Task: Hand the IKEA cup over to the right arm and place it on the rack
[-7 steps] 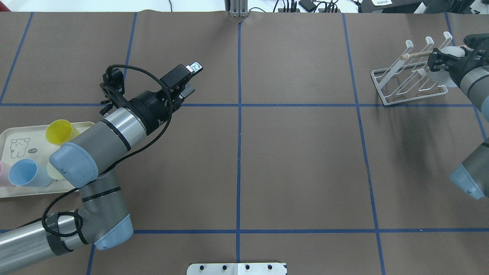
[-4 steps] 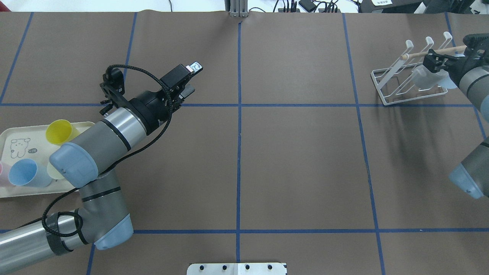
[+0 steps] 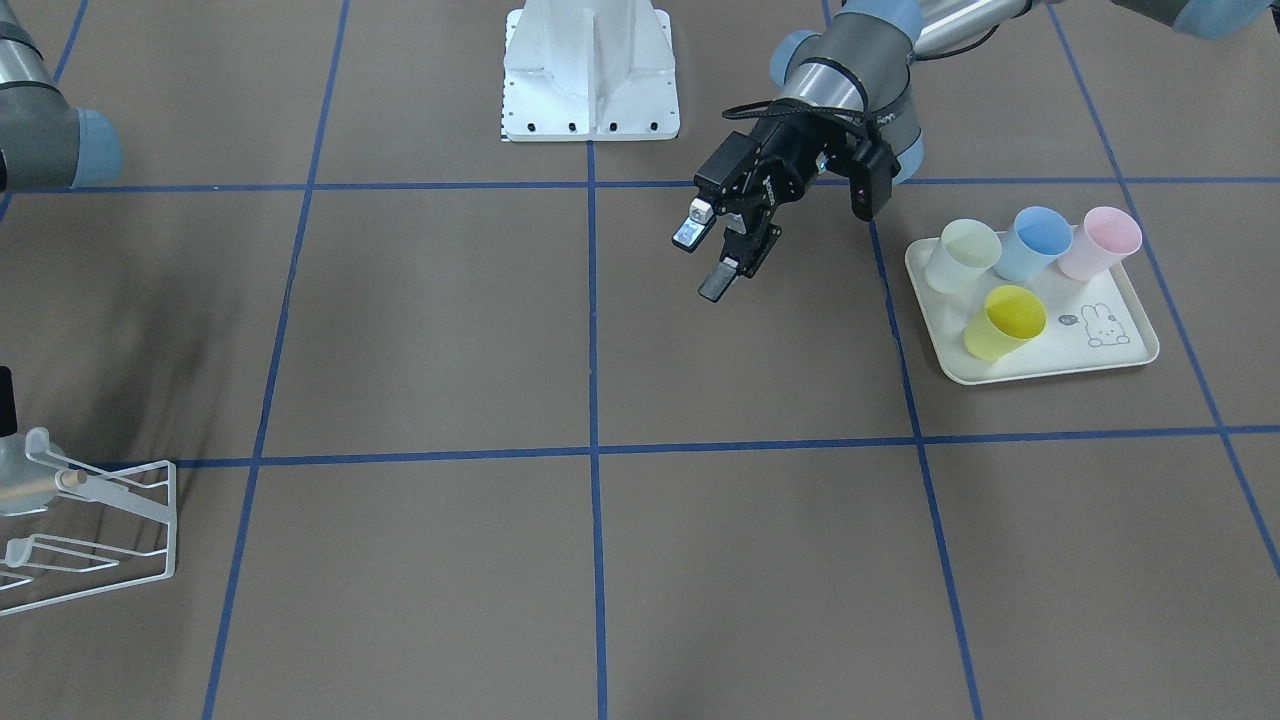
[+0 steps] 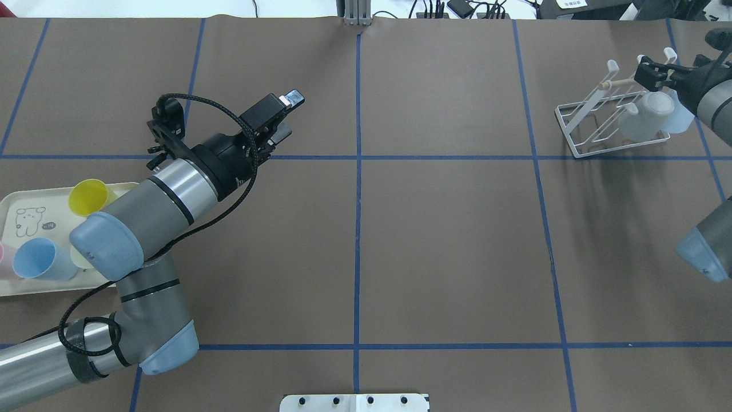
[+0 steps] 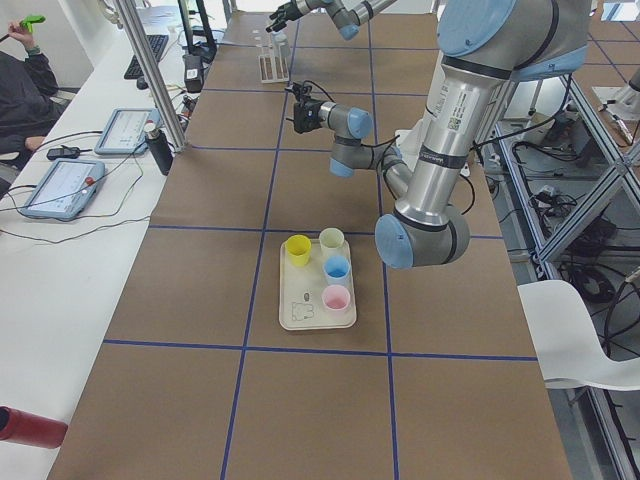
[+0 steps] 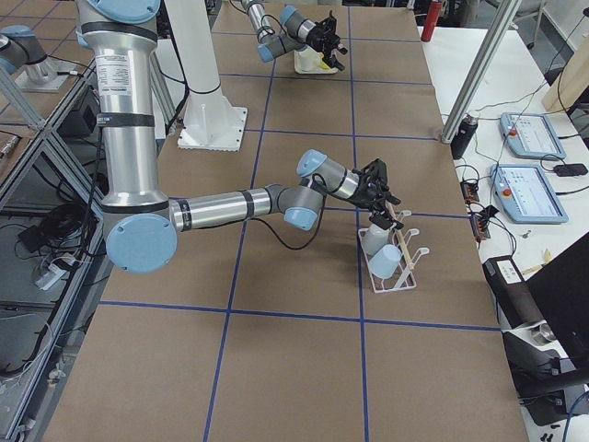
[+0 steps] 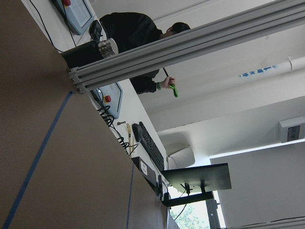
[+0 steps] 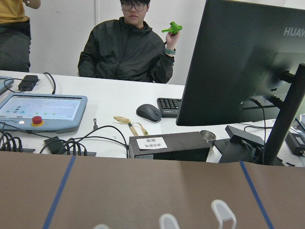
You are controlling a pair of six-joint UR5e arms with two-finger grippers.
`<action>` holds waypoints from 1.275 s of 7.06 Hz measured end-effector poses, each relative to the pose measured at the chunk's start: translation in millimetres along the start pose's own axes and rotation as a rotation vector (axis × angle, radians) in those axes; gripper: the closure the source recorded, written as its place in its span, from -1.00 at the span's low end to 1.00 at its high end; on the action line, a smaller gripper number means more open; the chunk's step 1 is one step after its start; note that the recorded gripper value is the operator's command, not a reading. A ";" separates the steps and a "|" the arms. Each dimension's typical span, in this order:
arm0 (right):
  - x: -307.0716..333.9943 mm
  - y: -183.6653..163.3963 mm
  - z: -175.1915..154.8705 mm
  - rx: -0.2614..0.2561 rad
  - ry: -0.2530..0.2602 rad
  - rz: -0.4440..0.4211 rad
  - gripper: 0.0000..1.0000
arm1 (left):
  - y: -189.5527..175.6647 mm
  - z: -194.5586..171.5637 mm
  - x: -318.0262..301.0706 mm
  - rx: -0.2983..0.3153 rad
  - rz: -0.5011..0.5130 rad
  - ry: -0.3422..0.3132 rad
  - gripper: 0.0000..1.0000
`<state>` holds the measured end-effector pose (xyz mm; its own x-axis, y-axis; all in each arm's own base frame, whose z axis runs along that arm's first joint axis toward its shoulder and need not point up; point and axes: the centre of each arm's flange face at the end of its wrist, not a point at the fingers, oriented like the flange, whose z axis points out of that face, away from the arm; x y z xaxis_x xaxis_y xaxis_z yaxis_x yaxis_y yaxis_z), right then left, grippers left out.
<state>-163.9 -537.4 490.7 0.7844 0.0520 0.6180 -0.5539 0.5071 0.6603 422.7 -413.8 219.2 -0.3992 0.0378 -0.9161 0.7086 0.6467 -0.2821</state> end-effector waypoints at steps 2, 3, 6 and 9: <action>2.2 -26.7 -16.1 -0.058 -0.097 0.038 -1.00 | -15.2 -16.6 22.6 -0.020 0.117 -0.074 -1.00; 5.0 -39.8 -25.5 -0.101 -0.151 0.055 -1.00 | -39.3 -35.7 31.7 -0.065 0.198 -0.151 -1.00; -25.8 -84.2 -72.4 -0.254 -0.286 0.172 -1.00 | -129.8 -115.3 25.0 -0.259 0.527 -0.393 -0.99; -76.1 -115.3 -99.9 -0.366 -0.405 0.336 -1.00 | -222.0 -178.6 -16.2 -0.545 0.765 -0.631 -1.00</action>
<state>-131.8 -513.9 325.0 0.3777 -0.0338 0.9253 -0.5636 0.7845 0.2587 168.0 -421.9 347.5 0.5047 0.2752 -0.8182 0.2307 0.8704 0.4351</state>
